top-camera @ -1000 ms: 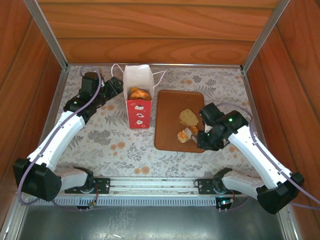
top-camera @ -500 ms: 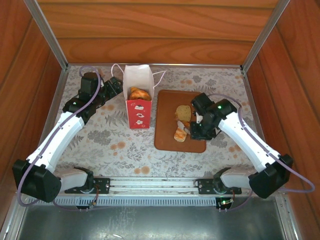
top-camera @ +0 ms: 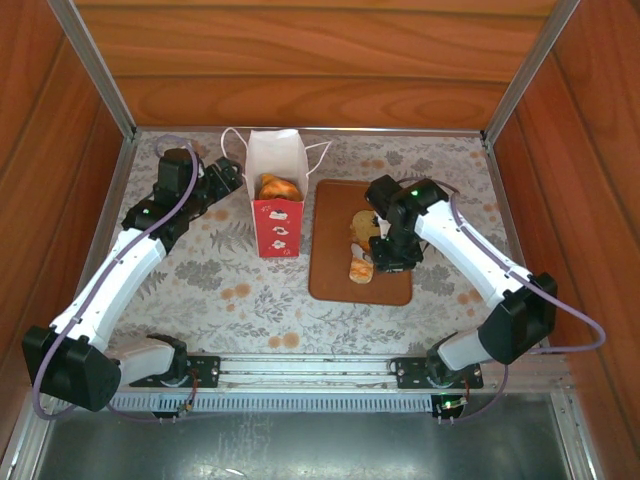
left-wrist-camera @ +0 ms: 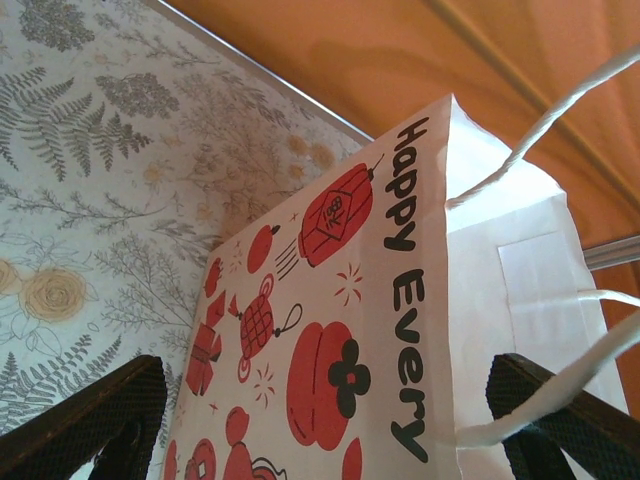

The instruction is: Place the fake bread into the paper bag

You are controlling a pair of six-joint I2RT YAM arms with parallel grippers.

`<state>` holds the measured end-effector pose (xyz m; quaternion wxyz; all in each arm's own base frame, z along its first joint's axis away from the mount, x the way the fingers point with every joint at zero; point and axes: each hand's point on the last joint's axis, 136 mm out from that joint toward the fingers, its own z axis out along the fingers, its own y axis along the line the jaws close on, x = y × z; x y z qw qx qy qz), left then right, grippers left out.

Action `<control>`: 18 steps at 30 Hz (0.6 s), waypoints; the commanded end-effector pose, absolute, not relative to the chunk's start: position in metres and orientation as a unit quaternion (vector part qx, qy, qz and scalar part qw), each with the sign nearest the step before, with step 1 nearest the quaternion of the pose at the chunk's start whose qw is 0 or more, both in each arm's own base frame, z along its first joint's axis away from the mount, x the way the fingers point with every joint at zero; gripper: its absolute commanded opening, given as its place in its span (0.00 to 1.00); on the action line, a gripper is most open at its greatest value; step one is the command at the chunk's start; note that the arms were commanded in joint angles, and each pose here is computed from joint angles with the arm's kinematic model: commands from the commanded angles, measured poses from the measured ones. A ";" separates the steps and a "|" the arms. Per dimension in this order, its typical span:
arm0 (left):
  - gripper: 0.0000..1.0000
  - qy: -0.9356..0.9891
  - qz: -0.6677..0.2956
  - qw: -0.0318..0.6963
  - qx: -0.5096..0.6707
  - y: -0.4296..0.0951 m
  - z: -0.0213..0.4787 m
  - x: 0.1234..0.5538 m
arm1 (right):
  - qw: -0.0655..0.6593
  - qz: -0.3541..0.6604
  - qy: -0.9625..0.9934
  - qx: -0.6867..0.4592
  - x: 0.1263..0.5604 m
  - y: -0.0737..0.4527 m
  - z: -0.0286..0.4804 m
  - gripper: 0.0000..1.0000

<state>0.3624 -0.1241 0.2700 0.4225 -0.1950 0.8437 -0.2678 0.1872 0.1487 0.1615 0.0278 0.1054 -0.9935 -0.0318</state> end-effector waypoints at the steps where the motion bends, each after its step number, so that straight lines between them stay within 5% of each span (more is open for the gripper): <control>1: 0.88 0.843 -0.261 0.424 -0.203 -0.118 0.272 0.360 | 0.026 -0.023 -0.992 0.124 0.190 0.153 0.165 0.37; 18: 0.87 0.839 -0.270 0.433 -0.190 -0.116 0.287 0.345 | -0.041 -0.018 -0.989 0.138 0.188 0.141 0.189 0.25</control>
